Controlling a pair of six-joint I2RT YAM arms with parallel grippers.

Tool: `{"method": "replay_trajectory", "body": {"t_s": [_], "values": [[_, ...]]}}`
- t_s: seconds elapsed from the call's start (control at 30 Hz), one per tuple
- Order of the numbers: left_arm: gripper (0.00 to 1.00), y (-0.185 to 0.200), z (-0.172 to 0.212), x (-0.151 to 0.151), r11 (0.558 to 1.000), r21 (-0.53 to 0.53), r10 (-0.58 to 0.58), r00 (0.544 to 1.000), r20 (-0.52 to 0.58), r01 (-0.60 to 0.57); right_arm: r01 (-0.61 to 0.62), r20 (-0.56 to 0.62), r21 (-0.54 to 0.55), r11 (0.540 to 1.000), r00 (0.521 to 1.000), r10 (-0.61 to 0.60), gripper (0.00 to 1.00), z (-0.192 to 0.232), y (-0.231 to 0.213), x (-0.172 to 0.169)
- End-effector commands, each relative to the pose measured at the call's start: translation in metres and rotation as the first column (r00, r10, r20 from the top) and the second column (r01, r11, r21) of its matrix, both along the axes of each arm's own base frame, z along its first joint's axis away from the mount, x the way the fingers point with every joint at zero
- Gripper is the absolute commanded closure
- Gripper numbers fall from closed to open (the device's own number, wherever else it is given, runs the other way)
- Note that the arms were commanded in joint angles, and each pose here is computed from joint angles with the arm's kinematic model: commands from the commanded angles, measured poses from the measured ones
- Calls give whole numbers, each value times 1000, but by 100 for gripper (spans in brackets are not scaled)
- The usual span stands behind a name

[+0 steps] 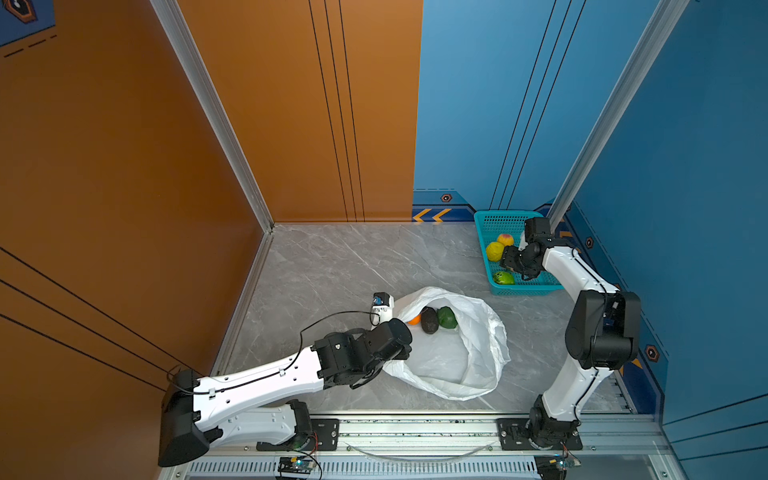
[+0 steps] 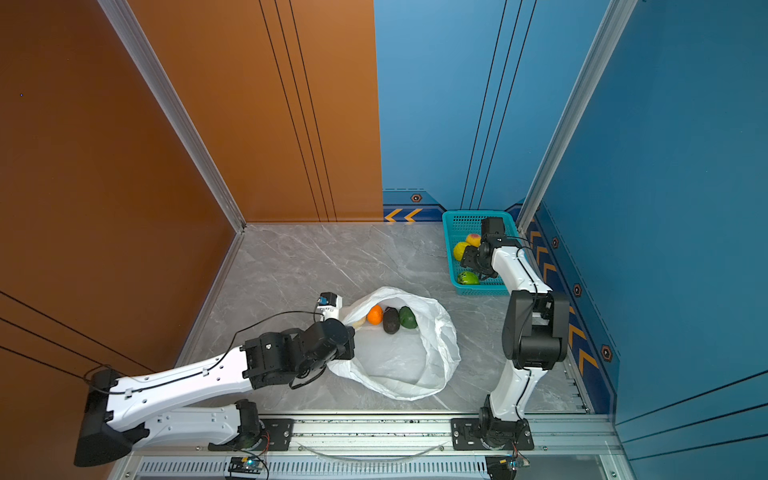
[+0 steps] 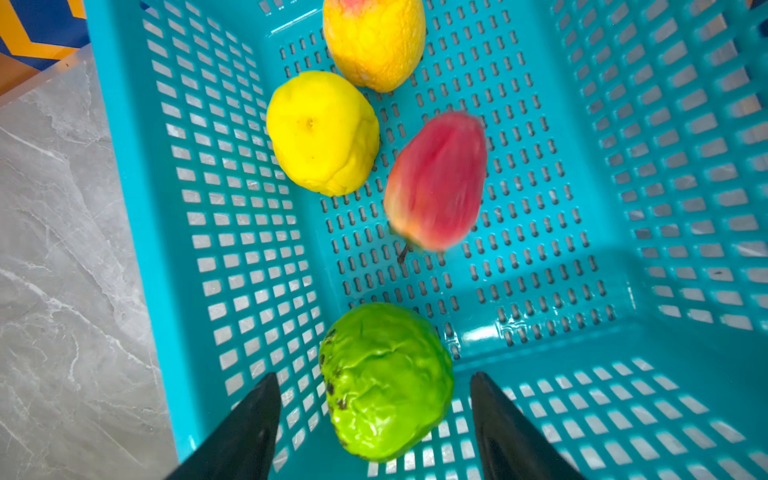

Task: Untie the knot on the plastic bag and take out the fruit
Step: 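Lift the strawberry fruit and release it into the teal basket with the right gripper, then move the right gripper back over the bag opening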

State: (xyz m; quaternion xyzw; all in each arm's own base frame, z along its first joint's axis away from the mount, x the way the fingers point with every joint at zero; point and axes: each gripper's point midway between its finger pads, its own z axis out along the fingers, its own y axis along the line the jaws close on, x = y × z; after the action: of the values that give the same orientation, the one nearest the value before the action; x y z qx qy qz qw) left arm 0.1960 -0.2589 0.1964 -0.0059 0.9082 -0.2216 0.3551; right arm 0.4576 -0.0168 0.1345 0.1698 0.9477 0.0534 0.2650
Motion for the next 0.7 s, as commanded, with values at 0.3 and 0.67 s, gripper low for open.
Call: {"method": "replay_trajectory", "body": {"t_s": [0.3, 0.67], "values": [[100, 3, 15, 5, 1000, -11, 0, 999, 44, 0, -257, 160, 110, 960, 958, 238, 25, 130, 92, -103], [100, 0, 16, 6, 1000, -5, -3, 999, 42, 4, -494, 241, 115, 862, 856, 458, 22, 171, 200, -224]]}}
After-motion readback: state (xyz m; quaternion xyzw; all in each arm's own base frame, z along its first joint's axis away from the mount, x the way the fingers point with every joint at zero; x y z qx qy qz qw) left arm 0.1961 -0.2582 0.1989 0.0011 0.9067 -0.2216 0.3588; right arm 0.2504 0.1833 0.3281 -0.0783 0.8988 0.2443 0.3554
